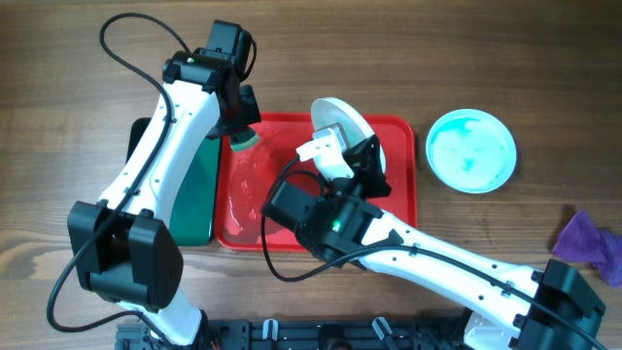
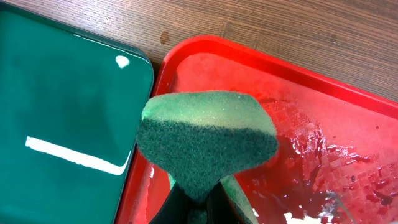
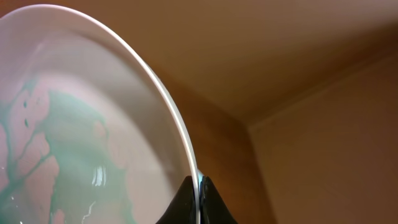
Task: Clean dirty plates on tray and stack at the side
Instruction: 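Lift the scrubbed plate with right gripper and tilt it upward, then carry the plate right and stack it on the plate pile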
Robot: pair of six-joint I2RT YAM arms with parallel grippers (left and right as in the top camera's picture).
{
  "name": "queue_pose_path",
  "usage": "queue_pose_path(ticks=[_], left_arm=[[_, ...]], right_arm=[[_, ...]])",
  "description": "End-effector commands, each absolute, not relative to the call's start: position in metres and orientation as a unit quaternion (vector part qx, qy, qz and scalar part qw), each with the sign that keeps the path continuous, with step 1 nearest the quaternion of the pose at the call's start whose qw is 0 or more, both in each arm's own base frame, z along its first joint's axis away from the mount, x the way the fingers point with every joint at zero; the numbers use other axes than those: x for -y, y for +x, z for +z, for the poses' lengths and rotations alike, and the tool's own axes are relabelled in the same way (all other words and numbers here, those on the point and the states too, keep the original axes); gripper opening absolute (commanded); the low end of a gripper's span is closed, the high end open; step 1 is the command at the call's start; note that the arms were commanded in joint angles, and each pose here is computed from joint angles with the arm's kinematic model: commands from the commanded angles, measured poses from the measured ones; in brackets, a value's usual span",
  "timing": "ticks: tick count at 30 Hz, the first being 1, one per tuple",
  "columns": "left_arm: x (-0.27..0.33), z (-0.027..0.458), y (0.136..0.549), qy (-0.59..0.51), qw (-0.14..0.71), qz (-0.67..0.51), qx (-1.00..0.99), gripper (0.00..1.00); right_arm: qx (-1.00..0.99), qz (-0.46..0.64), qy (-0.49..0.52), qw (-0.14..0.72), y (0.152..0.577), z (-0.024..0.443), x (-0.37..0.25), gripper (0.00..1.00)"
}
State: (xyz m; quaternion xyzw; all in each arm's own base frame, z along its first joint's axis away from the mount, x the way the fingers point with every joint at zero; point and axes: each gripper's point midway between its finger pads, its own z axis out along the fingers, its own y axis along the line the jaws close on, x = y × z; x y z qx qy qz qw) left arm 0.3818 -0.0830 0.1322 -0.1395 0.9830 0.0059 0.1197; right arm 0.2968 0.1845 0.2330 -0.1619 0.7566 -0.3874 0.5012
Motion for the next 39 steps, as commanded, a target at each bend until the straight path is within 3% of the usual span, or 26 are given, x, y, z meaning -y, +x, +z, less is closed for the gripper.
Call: queue_pose_path(ticks=[1, 5, 7, 9, 12, 16, 19, 25, 31, 35, 39], left_arm=[[0.084, 0.129, 0.382, -0.147, 0.115, 0.002, -0.983, 0.04], [0.084, 0.129, 0.382, -0.147, 0.114, 0.002, -0.983, 0.04], [0.084, 0.129, 0.382, -0.147, 0.115, 0.002, -0.983, 0.04], [0.084, 0.129, 0.382, -0.147, 0.114, 0.002, -0.983, 0.04], [0.084, 0.129, 0.382, -0.147, 0.115, 0.002, -0.983, 0.04], [0.084, 0.129, 0.382, -0.147, 0.114, 0.002, -0.983, 0.04], [0.084, 0.129, 0.382, -0.147, 0.114, 0.002, -0.983, 0.04], [0.084, 0.129, 0.382, -0.147, 0.114, 0.002, -0.983, 0.04], [0.084, 0.129, 0.382, -0.147, 0.114, 0.002, -0.983, 0.04], [0.084, 0.129, 0.382, -0.147, 0.114, 0.002, -0.983, 0.04], [0.083, 0.129, 0.382, -0.145, 0.115, 0.003, -0.983, 0.04]], right_arm=[[-0.723, -0.423, -0.148, 0.526, 0.294, 0.258, -0.177, 0.04], [-0.728, -0.411, -0.14, 0.531, 0.296, 0.258, -0.18, 0.04], [-0.769, -0.356, -0.161, 0.505, 0.297, 0.234, -0.192, 0.04], [-0.828, -0.273, -0.188, 0.452, 0.294, 0.199, -0.207, 0.04], [-0.921, -0.124, -0.128, 0.347, 0.29, 0.149, -0.212, 0.04], [-0.968, 0.008, -0.075, 0.24, 0.304, 0.124, -0.202, 0.04], [-0.978, 0.099, -0.012, 0.183, 0.331, 0.119, -0.158, 0.04], [-0.97, 0.106, 0.141, 0.17, 0.356, 0.116, -0.033, 0.04], [-0.94, 0.021, 0.299, 0.16, 0.329, 0.096, 0.096, 0.04], [-0.926, 0.013, 0.345, 0.154, 0.31, 0.073, 0.125, 0.04], [-0.928, 0.027, 0.338, 0.154, 0.306, 0.052, 0.114, 0.04]])
